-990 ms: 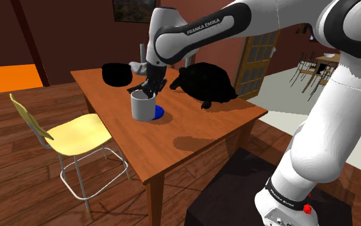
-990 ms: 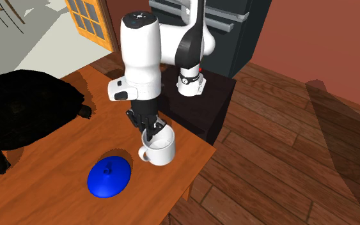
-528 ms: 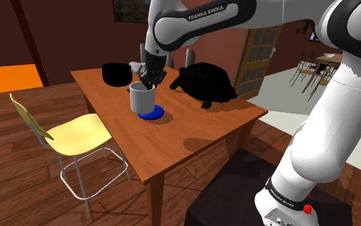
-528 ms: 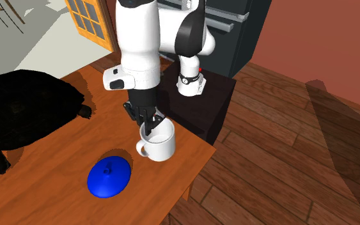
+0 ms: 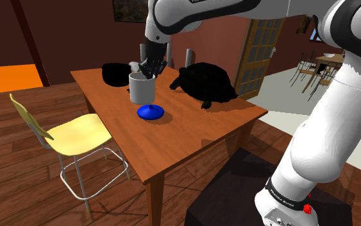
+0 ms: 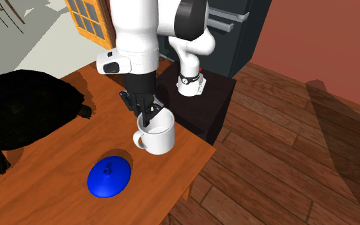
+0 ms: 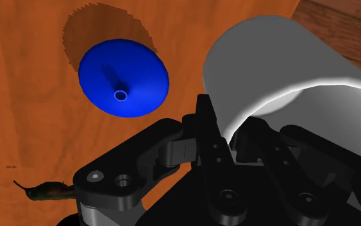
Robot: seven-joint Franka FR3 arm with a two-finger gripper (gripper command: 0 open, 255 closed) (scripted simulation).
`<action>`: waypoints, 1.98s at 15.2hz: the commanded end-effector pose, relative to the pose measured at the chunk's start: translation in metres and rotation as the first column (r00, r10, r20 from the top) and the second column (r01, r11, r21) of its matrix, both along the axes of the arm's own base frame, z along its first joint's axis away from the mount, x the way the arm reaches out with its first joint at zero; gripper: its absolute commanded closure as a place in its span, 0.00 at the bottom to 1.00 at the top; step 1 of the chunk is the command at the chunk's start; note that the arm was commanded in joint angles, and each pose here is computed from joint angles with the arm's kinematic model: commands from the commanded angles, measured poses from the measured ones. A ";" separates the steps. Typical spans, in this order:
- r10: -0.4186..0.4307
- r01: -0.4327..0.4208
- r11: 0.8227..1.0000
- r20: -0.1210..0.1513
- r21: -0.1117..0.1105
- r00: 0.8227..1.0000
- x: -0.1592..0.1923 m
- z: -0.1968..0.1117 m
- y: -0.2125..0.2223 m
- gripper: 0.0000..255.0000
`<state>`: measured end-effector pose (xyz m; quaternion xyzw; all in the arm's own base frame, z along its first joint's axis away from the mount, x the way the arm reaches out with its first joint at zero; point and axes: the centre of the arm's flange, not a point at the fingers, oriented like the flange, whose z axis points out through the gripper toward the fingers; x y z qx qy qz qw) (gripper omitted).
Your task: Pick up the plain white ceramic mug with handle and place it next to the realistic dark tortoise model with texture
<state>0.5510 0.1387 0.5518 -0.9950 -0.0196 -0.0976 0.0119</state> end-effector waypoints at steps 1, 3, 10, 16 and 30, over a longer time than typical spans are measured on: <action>0.000 0.000 1.000 0.000 0.000 1.000 0.000 0.011 0.000 1.00; 0.000 0.000 1.000 0.000 0.000 1.000 0.000 0.022 0.000 1.00; 0.000 0.000 1.000 0.000 0.000 1.000 0.000 0.059 0.000 1.00; 0.000 0.000 1.000 0.000 0.000 1.000 0.000 0.090 0.000 1.00; 0.000 0.000 1.000 0.000 0.000 1.000 -0.035 0.110 -0.127 1.00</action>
